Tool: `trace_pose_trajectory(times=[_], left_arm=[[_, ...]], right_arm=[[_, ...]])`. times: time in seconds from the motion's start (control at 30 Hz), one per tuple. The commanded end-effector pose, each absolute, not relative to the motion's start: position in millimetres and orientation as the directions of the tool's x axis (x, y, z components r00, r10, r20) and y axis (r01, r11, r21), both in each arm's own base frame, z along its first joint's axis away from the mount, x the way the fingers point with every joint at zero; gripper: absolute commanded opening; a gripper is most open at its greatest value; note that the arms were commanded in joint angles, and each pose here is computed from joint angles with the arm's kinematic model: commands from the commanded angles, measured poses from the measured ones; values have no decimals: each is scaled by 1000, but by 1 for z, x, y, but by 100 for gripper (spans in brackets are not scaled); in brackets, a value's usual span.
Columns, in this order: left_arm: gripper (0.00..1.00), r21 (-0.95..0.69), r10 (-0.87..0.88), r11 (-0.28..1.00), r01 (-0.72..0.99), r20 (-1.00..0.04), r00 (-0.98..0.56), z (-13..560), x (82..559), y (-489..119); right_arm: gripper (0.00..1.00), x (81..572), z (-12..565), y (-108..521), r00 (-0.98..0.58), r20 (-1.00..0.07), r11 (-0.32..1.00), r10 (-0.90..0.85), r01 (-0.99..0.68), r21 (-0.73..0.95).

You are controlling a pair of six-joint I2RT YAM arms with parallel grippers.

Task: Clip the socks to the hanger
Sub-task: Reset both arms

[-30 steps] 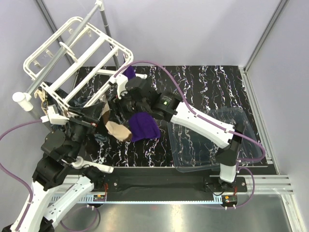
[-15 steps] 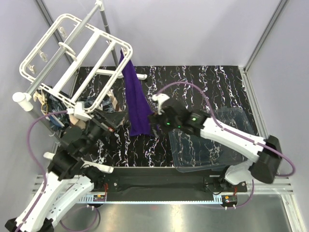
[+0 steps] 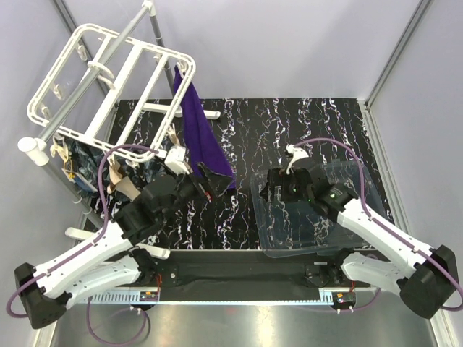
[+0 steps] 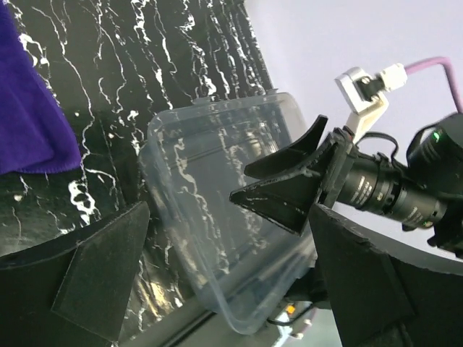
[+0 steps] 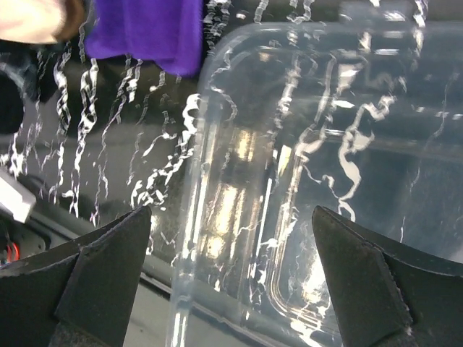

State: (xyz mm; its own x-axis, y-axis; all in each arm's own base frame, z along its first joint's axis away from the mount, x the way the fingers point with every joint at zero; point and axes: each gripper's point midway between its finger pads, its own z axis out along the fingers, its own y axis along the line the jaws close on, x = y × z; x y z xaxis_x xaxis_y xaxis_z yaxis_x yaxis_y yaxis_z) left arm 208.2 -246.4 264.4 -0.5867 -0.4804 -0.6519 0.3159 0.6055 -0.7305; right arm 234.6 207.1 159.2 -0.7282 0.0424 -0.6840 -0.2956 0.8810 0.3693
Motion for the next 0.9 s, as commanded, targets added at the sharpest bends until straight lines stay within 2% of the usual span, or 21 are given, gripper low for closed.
trace_pose_trajectory(times=[0.0,0.17,0.33,0.5,0.73,0.87], left_arm=[[99,-693,-531,622,365,-716,-454,286,223,-244],[99,-692,-548,610,385,-720,-426,279,219,-236],[99,-691,-542,616,378,-720,-433,263,213,-229],[99,-681,-519,620,389,-728,-448,256,207,-227],[99,-696,-538,592,407,-717,-443,251,198,-220],[99,-704,-544,583,405,-709,-449,246,195,-218]], right_arm=[[100,237,161,210,-744,-650,830,155,-259,494],[100,238,158,211,-745,-614,782,261,-210,587],[100,239,136,205,-770,-572,811,282,-127,571],[100,241,137,196,-743,-594,823,308,-106,558],[100,228,162,183,-644,-660,773,386,-164,613],[100,224,158,170,-616,-664,782,424,-120,611]])
